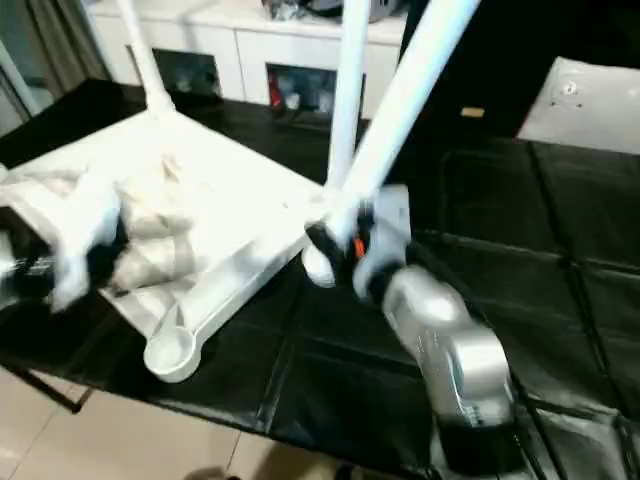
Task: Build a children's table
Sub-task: Pick table leg, then move table base
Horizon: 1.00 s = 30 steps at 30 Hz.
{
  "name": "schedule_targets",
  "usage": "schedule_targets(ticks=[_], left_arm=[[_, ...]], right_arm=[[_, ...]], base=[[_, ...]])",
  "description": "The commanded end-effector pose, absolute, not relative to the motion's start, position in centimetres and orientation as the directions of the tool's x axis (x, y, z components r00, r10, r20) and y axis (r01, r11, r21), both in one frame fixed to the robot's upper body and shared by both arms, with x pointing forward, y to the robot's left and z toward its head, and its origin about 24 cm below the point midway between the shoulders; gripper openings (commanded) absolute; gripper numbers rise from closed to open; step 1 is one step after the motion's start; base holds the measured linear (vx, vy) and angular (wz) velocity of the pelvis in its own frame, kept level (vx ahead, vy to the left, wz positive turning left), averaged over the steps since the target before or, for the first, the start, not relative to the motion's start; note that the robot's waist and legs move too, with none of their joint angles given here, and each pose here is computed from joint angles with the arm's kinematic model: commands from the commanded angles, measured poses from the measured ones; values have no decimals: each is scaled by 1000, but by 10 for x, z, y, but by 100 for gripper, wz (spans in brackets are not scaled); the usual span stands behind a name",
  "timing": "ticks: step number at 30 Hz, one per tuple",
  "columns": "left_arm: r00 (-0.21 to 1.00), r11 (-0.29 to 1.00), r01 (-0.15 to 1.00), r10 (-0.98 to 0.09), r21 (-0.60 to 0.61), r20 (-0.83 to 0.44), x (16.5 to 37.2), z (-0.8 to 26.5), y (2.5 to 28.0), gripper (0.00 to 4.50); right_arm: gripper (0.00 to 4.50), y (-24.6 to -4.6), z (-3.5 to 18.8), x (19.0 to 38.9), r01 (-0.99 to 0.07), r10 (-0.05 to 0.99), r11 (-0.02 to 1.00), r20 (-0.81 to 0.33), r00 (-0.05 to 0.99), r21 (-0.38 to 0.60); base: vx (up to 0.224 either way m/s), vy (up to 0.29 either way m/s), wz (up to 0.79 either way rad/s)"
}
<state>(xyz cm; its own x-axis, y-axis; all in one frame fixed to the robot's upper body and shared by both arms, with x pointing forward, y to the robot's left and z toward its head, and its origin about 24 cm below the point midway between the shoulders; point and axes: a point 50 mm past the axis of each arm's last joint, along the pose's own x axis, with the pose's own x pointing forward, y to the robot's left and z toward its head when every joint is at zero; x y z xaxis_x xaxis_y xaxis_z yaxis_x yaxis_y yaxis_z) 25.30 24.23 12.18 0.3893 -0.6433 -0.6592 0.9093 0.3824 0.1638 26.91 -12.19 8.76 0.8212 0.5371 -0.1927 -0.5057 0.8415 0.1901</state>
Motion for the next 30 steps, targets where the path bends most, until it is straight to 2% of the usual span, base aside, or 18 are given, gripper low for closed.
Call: schedule_targets(ticks=[1,3,6,8,10,11,12,13,16,20,24,30], left_arm=[[369,331,923,-616,197,-696,254,122,247,259],[373,310,923,-577,228,-727,260,118,257,226],[349,266,934,-526,240,-776,264,111,269,213],[336,241,939,-510,244,-792,265,107,272,175],[318,208,947,-496,244,-808,267,101,274,175],[300,187,953,-481,238,-824,267,96,275,156],[288,174,957,-470,233,-834,266,93,276,156],[263,145,964,-448,221,-854,266,88,278,131],[263,121,965,-408,234,-874,270,83,282,119],[244,80,970,-378,231,-893,273,82,289,81],[217,78,976,-382,203,-898,273,81,290,44],[266,210,961,-522,181,-811,283,68,265,2]], right_arm=[[193,-118,98,267,-537,558,828,-143,817,160],[193,-119,98,264,-534,554,831,-147,819,158],[193,-122,97,259,-528,549,835,-154,822,154],[193,-124,96,256,-526,546,837,-160,823,152],[193,-125,94,254,-525,545,838,-166,822,149],[193,-126,94,254,-526,546,837,-168,821,148],[193,-126,94,253,-527,546,837,-169,821,148],[193,-125,94,252,-530,549,835,-170,818,147],[193,-125,95,252,-532,551,834,-169,817,145],[193,-125,96,251,-538,556,831,-171,814,143],[193,-126,96,251,-541,559,829,-171,811,141],[193,-124,98,254,-542,560,828,-160,813,144]], base=[[0,0,0],[0,0,0],[0,0,0],[0,0,0],[0,0,0],[0,0,0],[0,0,0],[0,0,0],[0,0,0],[0,0,0],[0,0,0],[0,0,0]])
